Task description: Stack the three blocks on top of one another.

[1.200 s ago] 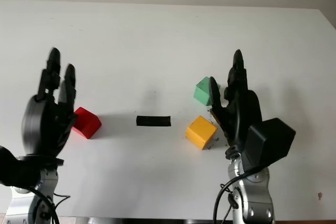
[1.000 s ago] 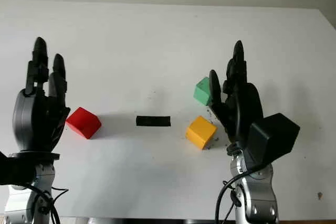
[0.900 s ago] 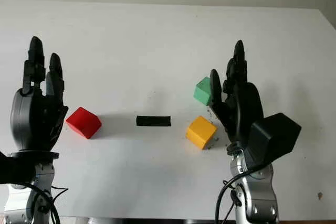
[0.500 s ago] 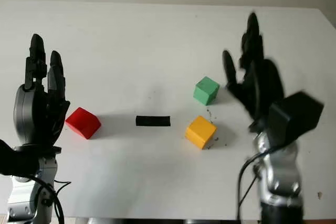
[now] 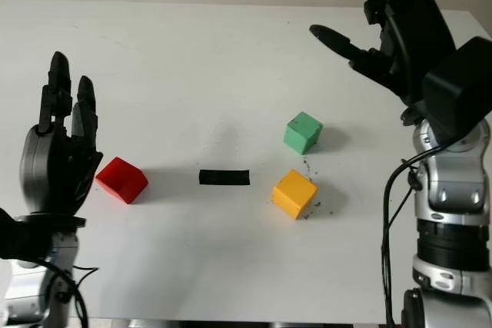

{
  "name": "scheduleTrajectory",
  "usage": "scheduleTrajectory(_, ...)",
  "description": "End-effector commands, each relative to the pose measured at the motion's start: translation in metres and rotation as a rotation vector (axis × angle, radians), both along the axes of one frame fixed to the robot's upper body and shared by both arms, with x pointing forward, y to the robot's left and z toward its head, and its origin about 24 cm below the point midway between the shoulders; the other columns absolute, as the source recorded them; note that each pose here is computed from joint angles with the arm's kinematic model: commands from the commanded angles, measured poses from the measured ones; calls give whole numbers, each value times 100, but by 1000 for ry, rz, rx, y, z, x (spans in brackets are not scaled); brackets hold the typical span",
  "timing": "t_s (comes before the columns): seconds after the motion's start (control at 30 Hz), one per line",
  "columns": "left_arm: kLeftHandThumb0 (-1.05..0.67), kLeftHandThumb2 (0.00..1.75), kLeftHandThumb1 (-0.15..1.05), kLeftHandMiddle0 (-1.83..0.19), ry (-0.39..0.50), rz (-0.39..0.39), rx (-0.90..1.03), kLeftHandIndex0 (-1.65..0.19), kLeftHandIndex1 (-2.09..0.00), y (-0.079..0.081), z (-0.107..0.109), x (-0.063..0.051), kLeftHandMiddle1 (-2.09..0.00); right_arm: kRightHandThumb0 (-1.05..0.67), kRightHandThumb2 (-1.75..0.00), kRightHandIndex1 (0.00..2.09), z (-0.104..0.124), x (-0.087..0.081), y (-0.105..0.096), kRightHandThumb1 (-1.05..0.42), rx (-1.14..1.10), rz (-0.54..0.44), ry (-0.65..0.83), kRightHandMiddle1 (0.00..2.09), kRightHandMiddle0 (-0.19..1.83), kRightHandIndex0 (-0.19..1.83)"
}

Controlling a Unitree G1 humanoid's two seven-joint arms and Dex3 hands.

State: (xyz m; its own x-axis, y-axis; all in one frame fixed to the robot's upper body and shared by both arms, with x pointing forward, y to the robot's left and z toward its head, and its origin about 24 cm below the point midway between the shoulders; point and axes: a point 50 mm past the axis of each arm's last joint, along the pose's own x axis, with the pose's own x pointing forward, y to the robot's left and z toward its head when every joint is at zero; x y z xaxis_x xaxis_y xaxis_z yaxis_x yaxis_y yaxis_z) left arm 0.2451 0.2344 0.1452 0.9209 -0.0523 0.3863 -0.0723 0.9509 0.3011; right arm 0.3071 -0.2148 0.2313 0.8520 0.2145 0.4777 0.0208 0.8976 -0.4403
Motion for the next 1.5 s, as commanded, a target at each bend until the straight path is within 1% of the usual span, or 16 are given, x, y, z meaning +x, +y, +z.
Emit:
scheduleTrajectory(0.0,-67,38,105,-30,-20,11,184,-24,-16,12,25,-3,-9,-69,-38,4,-5,-6,6,-105,34,5,-9,34,-19,-11)
scheduleTrajectory(0.13,-74,23,105,-24,38,-30,385,-29,-12,26,52,-5,-4,-71,-45,2,-18,-12,14,-105,119,3,7,20,-19,-15)
scheduleTrajectory(0.2,-75,12,103,-20,50,-56,504,-30,-9,30,68,-7,-4,-70,-50,1,-33,-18,21,-105,192,9,38,8,-19,-18)
scheduleTrajectory(0.23,-73,9,100,-18,58,-62,565,-30,-8,32,74,-8,-4,-68,-53,0,-41,-21,25,-105,236,10,60,4,-19,-19)
scheduleTrajectory(0.37,-70,3,89,-14,109,-83,693,-30,-7,35,83,-9,-4,-67,-58,0,-60,-29,34,-105,331,25,108,0,-19,-19)
scheduleTrajectory(0.43,-75,3,87,-12,105,-99,808,-30,-6,34,85,-7,-4,-65,-63,0,-71,-35,40,-105,391,24,132,0,-19,-19)
scheduleTrajectory(0.53,-82,4,87,-9,104,-129,934,-27,-5,31,84,-5,-3,-64,-64,0,-81,-41,46,-105,441,22,161,0,-19,-19)
scheduleTrajectory(0.57,-82,4,87,-8,118,-140,965,-27,-5,31,84,-5,-3,-64,-64,0,-83,-42,46,-105,444,23,166,0,-19,-19)
scheduleTrajectory(0.63,-81,4,85,-5,146,-164,1025,-26,-5,27,83,-5,-3,-64,-65,0,-89,-46,47,-105,465,25,180,0,-19,-19)
scheduleTrajectory(0.73,-80,4,84,-1,172,-189,1120,-29,-6,22,80,-6,-2,-59,-67,0,-97,-53,46,-105,504,-1,206,0,-19,-19)
scheduleTrajectory(0.9,-78,3,79,2,180,-196,1215,-32,-7,15,71,-4,-3,-59,-64,0,-105,-60,44,-105,516,-35,220,0,-19,-19)
scheduleTrajectory(1.1,-74,4,76,3,194,-211,1283,-37,-7,8,60,0,-5,-57,-62,0,-106,-63,40,-105,526,-48,222,0,-19,-19)
scheduleTrajectory(1.23,-75,5,75,0,156,-207,1314,-42,-8,5,54,1,-6,-59,-61,0,-104,-63,40,-105,541,-48,219,0,-19,-19)
scheduleTrajectory(1.47,-70,6,79,-9,32,-146,1360,-59,-13,5,39,2,-8,-58,-62,0,-103,-62,41,-105,524,-40,214,0,-19,-19)
